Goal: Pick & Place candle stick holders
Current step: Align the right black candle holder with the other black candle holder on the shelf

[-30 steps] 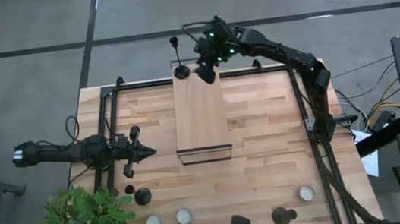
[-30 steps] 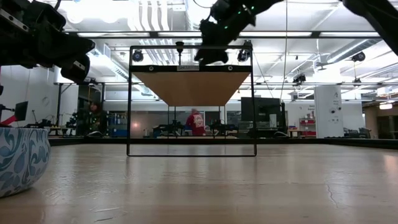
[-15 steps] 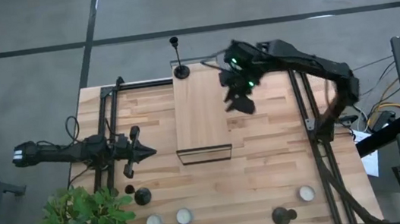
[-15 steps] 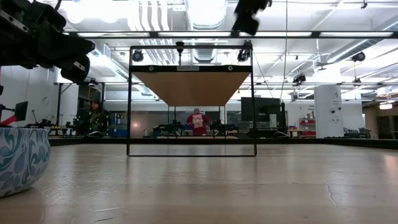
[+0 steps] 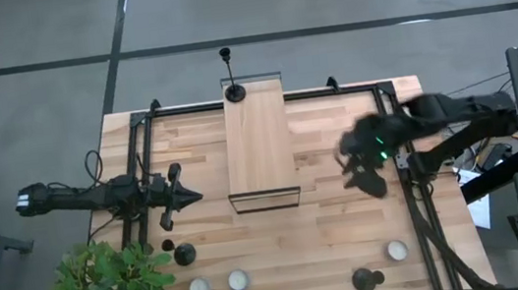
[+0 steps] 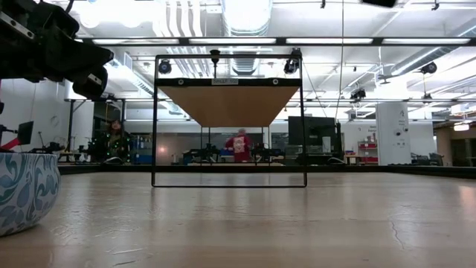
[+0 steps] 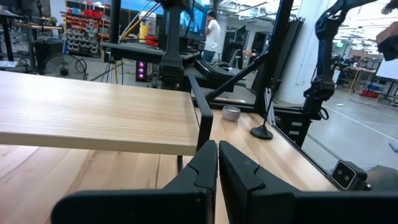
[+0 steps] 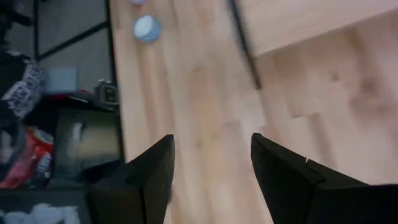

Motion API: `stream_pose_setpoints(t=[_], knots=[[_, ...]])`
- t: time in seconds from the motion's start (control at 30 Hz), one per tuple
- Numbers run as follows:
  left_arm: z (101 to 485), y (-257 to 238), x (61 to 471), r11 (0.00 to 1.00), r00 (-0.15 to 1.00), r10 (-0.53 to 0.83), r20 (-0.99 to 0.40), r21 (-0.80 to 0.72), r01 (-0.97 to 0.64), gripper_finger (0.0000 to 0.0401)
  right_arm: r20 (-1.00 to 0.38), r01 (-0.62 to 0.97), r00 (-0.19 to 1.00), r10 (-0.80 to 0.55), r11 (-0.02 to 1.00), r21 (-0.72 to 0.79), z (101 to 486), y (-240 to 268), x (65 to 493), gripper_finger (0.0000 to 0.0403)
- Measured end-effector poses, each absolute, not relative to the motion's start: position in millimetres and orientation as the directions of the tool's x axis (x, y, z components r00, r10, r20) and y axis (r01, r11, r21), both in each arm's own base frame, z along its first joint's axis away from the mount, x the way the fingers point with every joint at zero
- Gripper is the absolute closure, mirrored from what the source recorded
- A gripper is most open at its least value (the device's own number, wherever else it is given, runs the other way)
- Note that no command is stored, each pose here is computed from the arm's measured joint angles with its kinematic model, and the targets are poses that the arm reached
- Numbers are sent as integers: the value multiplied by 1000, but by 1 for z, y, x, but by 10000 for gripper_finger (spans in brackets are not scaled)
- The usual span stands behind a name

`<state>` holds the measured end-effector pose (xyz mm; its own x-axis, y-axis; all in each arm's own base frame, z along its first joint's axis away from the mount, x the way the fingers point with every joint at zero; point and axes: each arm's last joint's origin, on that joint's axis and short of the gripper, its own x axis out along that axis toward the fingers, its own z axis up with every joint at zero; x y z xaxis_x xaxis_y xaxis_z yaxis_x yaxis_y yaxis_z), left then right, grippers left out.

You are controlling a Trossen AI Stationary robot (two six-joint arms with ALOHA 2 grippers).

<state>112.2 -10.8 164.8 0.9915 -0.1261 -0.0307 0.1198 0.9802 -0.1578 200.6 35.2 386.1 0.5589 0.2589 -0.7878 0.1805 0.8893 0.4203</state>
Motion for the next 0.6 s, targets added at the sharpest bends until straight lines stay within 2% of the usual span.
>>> stream_pose_setpoints(t=[0.27, 0.6], knots=[[165, -11, 112, 980, 992, -126, -31, -158, 120, 387, -762, 165, 588, 272, 882, 442, 357, 97, 177, 199], [165, -11, 112, 980, 992, -126, -31, -158, 120, 387, -820, 260, 502, 275, 857, 446, 319, 159, 152, 199]])
